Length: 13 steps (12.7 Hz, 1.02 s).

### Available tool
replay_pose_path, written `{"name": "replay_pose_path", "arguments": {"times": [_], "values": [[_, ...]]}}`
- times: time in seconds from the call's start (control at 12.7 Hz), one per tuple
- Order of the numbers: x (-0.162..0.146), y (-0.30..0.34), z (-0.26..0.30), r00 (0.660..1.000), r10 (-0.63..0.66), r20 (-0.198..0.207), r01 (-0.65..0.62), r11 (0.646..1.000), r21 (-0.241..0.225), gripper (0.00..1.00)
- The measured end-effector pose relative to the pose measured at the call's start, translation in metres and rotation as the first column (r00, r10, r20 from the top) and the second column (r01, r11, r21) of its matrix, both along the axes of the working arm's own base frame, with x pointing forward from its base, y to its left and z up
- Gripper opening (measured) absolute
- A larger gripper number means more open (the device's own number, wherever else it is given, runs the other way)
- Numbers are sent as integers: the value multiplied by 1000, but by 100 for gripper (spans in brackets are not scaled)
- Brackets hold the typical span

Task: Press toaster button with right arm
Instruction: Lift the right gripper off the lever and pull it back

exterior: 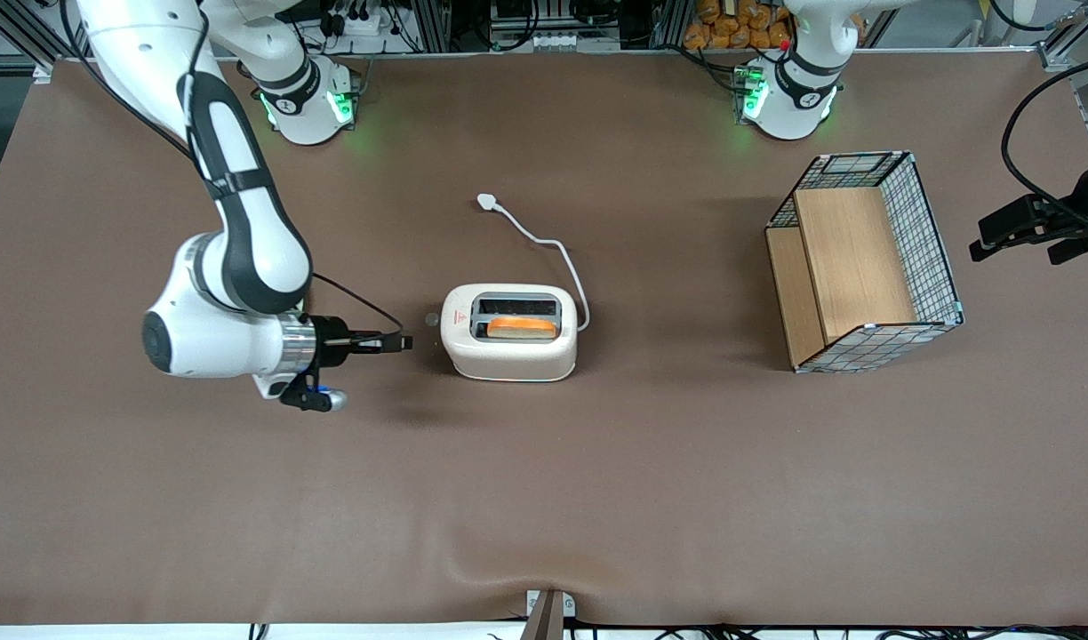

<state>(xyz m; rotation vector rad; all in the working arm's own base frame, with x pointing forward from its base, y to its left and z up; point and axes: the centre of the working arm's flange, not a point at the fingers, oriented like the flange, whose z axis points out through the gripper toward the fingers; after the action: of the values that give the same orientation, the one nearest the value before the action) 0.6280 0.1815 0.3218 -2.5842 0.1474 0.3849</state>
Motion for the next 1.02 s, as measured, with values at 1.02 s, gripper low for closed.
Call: {"name": "replay_pose_path", "arguments": {"times": [1.02], "values": [[-11,-141,144,989,118,87,-78,926,-369,100]]}}
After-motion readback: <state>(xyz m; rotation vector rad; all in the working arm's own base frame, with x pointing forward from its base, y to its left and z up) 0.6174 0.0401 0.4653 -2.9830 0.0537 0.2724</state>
